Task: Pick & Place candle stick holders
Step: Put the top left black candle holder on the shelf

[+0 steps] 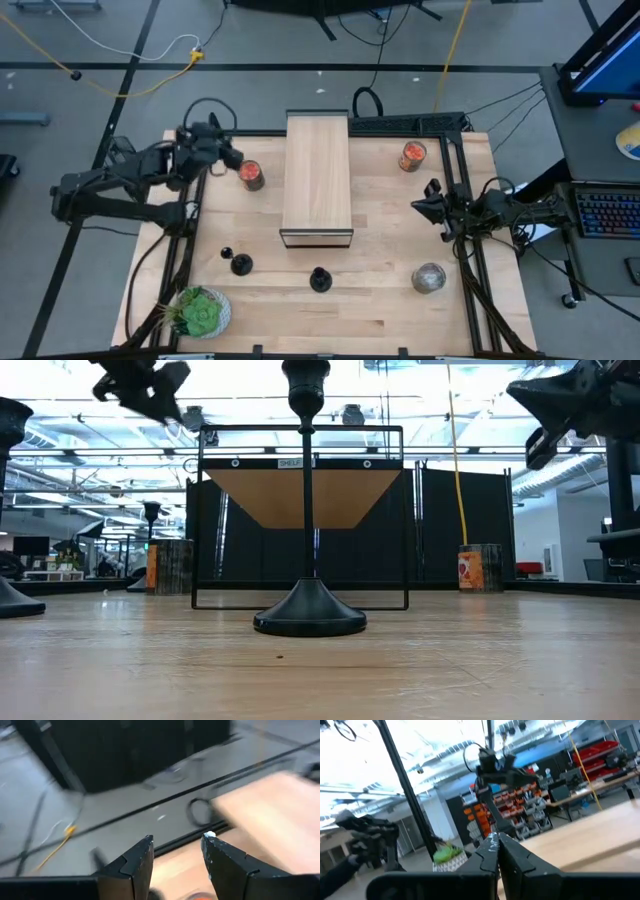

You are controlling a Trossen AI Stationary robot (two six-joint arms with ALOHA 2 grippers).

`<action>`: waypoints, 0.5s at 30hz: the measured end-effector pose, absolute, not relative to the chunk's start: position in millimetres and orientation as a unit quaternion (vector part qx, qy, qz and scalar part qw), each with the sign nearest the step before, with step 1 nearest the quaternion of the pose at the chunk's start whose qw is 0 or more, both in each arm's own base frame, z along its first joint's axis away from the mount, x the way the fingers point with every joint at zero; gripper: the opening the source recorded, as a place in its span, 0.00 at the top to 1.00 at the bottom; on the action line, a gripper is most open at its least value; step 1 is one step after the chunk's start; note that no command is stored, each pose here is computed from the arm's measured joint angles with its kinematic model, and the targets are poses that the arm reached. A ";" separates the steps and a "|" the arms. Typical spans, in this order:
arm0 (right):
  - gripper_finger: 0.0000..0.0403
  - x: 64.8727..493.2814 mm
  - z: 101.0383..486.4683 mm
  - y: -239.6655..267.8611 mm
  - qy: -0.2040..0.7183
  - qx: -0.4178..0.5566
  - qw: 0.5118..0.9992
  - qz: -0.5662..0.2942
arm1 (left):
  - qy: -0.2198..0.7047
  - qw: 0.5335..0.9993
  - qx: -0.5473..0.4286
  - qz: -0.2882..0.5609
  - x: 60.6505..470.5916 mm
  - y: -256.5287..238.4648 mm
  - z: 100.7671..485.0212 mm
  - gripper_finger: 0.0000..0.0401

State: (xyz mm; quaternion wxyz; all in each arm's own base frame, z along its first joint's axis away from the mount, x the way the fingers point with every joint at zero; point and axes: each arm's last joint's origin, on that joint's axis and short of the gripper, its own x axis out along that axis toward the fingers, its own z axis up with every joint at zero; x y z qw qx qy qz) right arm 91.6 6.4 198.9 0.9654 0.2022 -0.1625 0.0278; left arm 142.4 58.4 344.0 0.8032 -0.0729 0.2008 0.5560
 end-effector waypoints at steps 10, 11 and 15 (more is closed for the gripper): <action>1.00 89.9 203.2 6.3 -0.185 0.199 0.962 0.032 | 0.266 0.770 -0.164 0.556 122.9 87.2 334.0 0.56; 1.00 90.0 203.0 6.3 -0.185 0.194 0.963 0.031 | 0.270 0.776 -0.163 0.546 123.3 88.0 334.3 0.56; 1.00 90.1 202.9 6.4 -0.184 0.180 0.966 0.029 | 0.272 0.787 -0.147 0.534 124.6 89.6 336.2 0.56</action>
